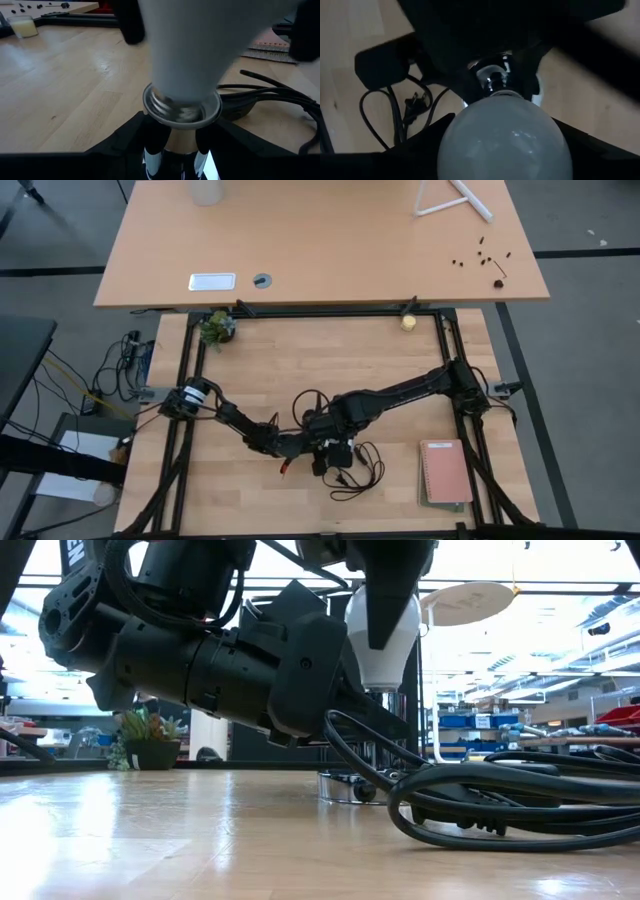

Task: Screw lightbulb
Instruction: Insert the lightbulb into the lamp

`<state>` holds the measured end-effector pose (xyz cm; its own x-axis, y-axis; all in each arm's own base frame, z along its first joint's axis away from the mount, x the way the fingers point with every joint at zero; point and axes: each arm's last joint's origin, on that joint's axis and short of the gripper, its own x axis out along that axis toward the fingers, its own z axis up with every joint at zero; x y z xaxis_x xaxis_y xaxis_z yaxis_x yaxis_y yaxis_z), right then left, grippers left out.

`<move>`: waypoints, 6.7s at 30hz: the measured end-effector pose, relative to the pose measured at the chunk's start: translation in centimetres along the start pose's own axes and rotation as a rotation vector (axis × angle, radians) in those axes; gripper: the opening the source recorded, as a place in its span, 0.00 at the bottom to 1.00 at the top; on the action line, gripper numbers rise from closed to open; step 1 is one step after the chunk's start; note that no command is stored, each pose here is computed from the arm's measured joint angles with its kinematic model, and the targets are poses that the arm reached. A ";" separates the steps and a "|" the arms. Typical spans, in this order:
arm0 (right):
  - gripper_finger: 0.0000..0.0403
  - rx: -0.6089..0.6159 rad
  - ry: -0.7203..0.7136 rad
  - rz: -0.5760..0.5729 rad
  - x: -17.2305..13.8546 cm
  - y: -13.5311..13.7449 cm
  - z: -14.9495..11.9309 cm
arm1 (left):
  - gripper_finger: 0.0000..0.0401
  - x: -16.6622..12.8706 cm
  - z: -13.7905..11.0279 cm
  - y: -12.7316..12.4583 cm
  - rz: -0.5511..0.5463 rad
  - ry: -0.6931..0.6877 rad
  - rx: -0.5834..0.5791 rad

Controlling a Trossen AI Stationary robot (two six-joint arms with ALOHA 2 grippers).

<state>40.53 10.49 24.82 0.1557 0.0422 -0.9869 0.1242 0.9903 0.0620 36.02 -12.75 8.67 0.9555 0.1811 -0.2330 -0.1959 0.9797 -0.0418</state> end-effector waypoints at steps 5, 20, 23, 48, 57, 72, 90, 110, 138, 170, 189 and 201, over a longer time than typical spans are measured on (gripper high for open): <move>0.68 0.004 0.026 0.064 1.0 -0.2 -0.2 | 0.47 0.0 0.0 0.0 0.000 0.002 0.005; 0.68 0.190 0.039 0.076 1.2 -1.5 0.4 | 0.47 0.0 0.0 0.0 -0.002 -0.001 -0.001; 0.68 0.260 0.032 0.074 1.2 -1.8 0.6 | 0.47 0.0 0.0 0.0 -0.002 -0.006 -0.003; 0.73 0.454 0.023 0.053 1.5 -1.5 0.5 | 0.47 0.0 -0.1 0.0 0.014 0.001 -0.018; 0.78 0.008 0.004 0.067 1.5 -0.8 0.4 | 0.47 0.0 0.0 0.0 0.007 -0.001 0.025; 0.78 -0.669 0.025 -0.052 1.4 0.5 -0.6 | 0.47 0.0 0.1 -0.1 -0.018 -0.011 0.047; 0.76 -1.035 0.016 -0.048 1.4 0.9 -0.6 | 0.47 0.0 0.1 -0.1 -0.017 -0.012 0.074; 0.64 -0.865 0.022 0.028 2.0 -0.4 -0.7 | 0.47 0.0 -0.1 -0.1 -0.013 0.005 0.098; 0.68 -0.755 -0.091 0.019 -1.3 0.1 -0.7 | 0.48 -0.1 -0.1 0.0 0.032 -0.001 0.050; 0.67 -0.581 -0.122 0.105 1.9 -0.7 -0.1 | 0.48 -0.3 0.0 -0.3 0.022 -0.016 0.056; 0.66 -0.002 -0.115 0.029 2.2 -1.6 0.2 | 0.48 -0.3 0.0 -0.3 0.053 -0.021 0.001; 0.66 0.434 -0.171 -0.055 2.2 -2.0 0.3 | 0.48 -0.3 0.0 -0.2 0.093 -0.028 -0.025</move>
<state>40.90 8.53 22.52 0.2918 -0.0674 -0.9541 0.5295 0.8421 0.1024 35.76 -12.97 8.72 0.9385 0.2741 -0.2102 -0.2894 0.9561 -0.0452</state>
